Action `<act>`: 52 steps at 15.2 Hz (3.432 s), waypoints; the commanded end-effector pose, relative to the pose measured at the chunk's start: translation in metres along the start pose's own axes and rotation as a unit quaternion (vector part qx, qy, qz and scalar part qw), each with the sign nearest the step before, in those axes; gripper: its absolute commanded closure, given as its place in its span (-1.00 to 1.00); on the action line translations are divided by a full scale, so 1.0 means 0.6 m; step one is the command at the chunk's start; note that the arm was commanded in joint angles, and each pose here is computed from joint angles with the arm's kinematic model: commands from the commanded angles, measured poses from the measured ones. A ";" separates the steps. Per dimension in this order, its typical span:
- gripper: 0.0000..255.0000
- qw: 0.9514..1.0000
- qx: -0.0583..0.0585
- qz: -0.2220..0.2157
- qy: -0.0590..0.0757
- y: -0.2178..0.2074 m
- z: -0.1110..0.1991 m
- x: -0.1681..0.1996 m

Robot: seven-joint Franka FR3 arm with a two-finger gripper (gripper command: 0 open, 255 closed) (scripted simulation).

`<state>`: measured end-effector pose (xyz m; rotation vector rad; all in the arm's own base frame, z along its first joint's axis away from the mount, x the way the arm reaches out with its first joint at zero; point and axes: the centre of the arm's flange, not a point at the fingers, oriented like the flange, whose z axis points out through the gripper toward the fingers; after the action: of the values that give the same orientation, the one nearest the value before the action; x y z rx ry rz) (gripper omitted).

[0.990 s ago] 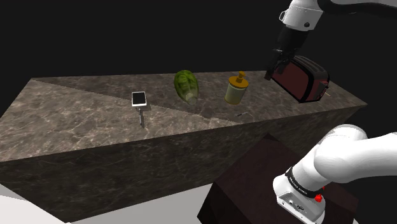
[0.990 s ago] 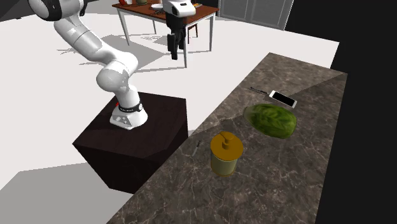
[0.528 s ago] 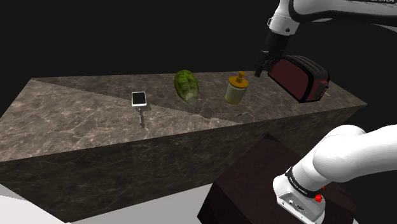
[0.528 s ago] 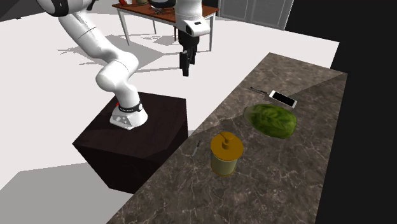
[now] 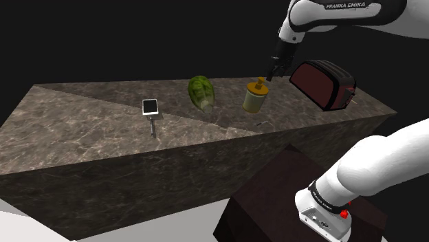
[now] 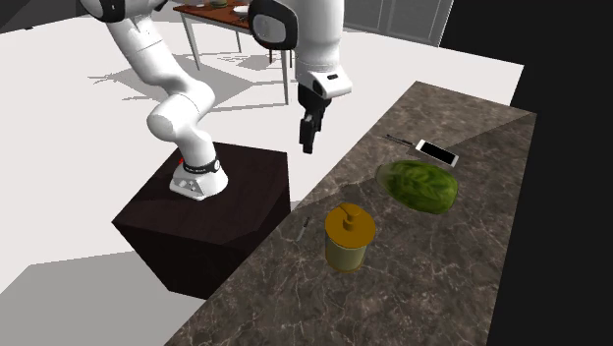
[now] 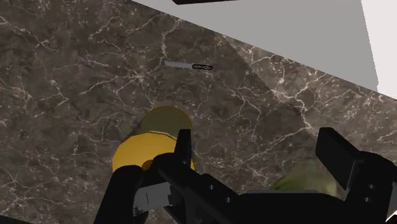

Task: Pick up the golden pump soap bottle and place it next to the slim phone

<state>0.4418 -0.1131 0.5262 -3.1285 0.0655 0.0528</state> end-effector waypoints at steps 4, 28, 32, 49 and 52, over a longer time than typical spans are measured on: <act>-1.00 1.000 0.000 0.005 0.000 0.066 0.041 0.078; -1.00 1.000 0.000 0.016 0.000 0.194 0.188 0.220; 1.00 1.000 0.000 0.016 0.000 0.194 0.188 0.220; 1.00 1.000 0.000 0.016 0.000 0.193 0.100 0.217; 1.00 1.000 0.000 0.016 0.000 0.193 0.073 0.216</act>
<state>0.5654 -0.2328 0.4716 -3.1267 0.1156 0.0524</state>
